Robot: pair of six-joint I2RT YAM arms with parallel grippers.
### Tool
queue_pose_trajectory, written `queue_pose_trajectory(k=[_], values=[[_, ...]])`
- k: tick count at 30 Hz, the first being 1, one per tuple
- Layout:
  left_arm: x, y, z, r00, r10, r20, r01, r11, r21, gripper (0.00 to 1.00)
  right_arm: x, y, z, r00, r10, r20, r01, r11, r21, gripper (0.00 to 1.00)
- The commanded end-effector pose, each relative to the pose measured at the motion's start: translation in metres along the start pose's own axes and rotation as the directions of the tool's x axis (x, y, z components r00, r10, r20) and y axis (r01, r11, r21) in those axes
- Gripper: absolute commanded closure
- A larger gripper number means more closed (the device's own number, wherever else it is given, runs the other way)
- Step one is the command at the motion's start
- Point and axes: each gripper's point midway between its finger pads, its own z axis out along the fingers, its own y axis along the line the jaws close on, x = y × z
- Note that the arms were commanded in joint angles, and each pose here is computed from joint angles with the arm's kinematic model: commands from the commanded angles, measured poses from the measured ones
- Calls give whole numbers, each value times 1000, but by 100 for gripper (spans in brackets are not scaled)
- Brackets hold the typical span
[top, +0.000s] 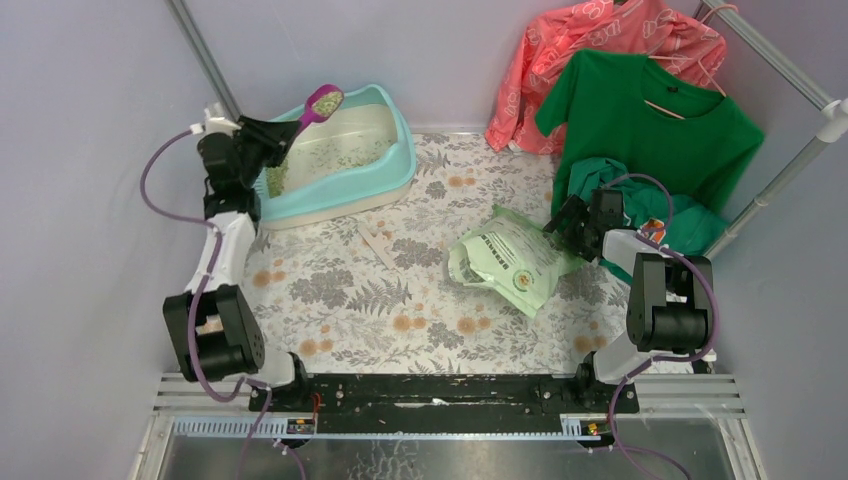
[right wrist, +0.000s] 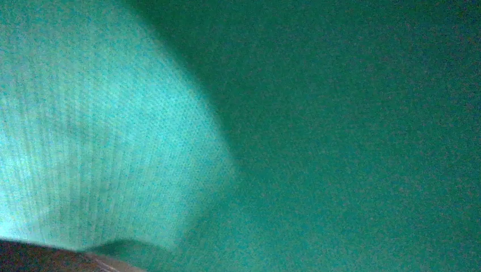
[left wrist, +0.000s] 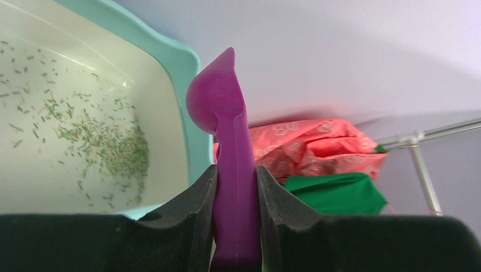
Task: Fill the litter box with clean litter
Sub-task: Pour the cat litter into the litter box.
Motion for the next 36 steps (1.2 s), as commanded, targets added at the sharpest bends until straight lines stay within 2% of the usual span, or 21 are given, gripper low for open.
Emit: queue_pose_trajectory(k=[1, 5, 9, 12, 16, 19, 21, 28, 31, 36], values=[[17, 15, 37, 979, 203, -21, -204, 972, -118, 96, 3, 12, 3, 999, 20, -28, -22, 999, -49, 4], [41, 35, 58, 944, 319, -82, -329, 917, -227, 97, -2, 15, 0, 1000, 10, -25, -11, 999, -51, 4], [41, 72, 56, 912, 396, -105, -402, 816, -416, 97, -2, 16, -1, 1000, 4, -23, -6, 998, -56, 4], [31, 94, 48, 876, 466, -122, -449, 697, -558, 97, 1, 17, 0, 999, 9, -34, -11, 998, -64, 4], [4, 109, 27, 822, 550, -145, -464, 500, -732, 97, 4, 16, 0, 999, 9, -39, -12, 997, -71, 4], [-6, 94, 20, 747, 637, -188, -526, 394, -754, 97, 4, 17, 0, 999, 8, -42, -11, 997, -74, 4], [-3, 74, 23, 694, 687, -213, -577, 354, -736, 97, 5, 17, 0, 999, 13, -44, -16, 997, -76, 4], [17, 22, 27, 628, 745, -226, -666, 365, -651, 98, 8, 15, 1, 999, 7, -49, -10, 997, -72, 4], [27, 0, 13, 686, 698, -203, -650, 464, -602, 97, 7, 14, 1, 999, 4, -47, -8, 998, -69, 3], [65, -43, -25, 799, 560, -220, -597, 694, -401, 97, 10, 12, 1, 999, 2, -48, -5, 998, -63, 3]])
